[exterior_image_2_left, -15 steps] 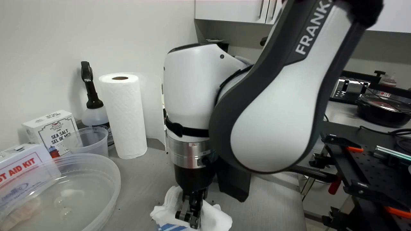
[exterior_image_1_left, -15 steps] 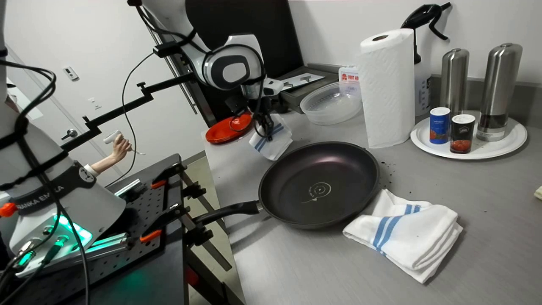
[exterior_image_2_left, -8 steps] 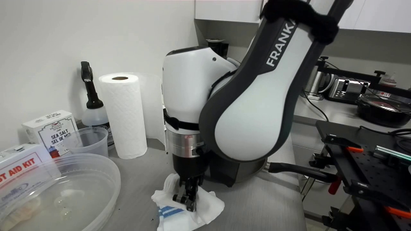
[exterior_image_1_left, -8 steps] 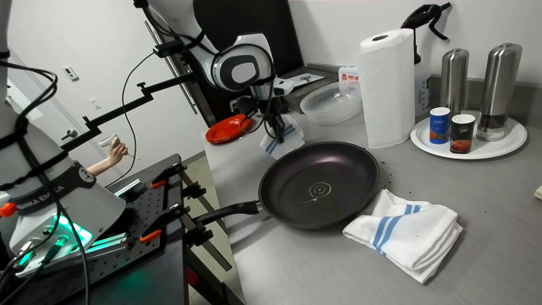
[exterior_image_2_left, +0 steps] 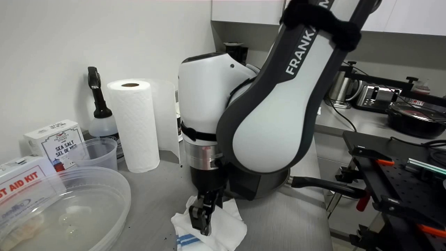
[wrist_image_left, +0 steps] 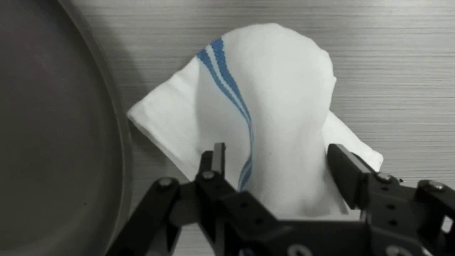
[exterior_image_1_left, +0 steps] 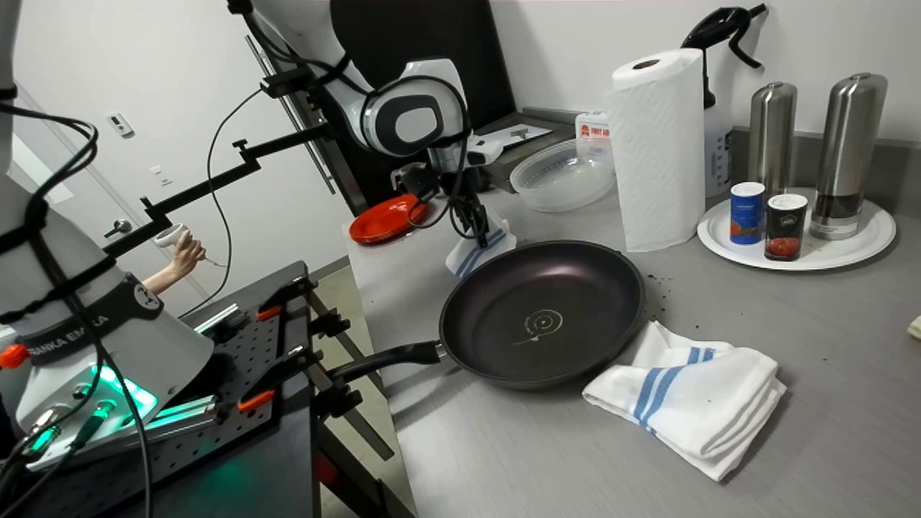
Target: Use the left white towel to wipe the pan
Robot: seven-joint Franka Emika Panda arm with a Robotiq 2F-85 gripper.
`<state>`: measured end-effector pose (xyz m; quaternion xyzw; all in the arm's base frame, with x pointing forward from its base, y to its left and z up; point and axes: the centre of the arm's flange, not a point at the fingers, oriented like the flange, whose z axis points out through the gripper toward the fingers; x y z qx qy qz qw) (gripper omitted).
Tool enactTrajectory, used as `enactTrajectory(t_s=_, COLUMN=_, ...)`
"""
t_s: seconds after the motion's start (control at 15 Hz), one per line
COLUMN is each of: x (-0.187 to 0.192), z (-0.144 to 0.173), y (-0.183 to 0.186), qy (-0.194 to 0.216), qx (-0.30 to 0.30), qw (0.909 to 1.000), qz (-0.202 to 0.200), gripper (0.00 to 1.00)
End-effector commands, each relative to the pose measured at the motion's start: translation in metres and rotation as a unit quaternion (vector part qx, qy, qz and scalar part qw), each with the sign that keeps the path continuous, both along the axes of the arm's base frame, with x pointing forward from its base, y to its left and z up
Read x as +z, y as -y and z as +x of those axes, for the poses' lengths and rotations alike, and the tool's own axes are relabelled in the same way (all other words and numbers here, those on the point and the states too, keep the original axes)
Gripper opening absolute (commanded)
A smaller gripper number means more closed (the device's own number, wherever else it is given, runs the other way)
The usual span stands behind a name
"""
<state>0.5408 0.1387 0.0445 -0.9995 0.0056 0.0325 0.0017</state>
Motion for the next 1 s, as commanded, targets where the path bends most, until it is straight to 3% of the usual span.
enactTrajectory(t_s=0.0, x=0.01, z=-0.005, y=-0.001, qy=-0.018, qx=0.002, qw=0.9998, qz=0.0, gripper=1.0)
enactTrajectory(t_s=0.4, x=0.043, z=-0.017, y=0.001, qy=-0.081, qx=0.005, qw=0.9967, qz=0.001, gripper=1.0)
enactTrajectory(t_s=0.87, x=0.152, z=-0.055, y=0.043, qy=-0.177, qx=0.034, qw=0.9832, qz=-0.03, gripper=1.0)
enactTrajectory(t_s=0.93, x=0.112, z=-0.033, y=0.026, qy=-0.164, qx=0.021, qw=0.986, qz=-0.022, gripper=1.0)
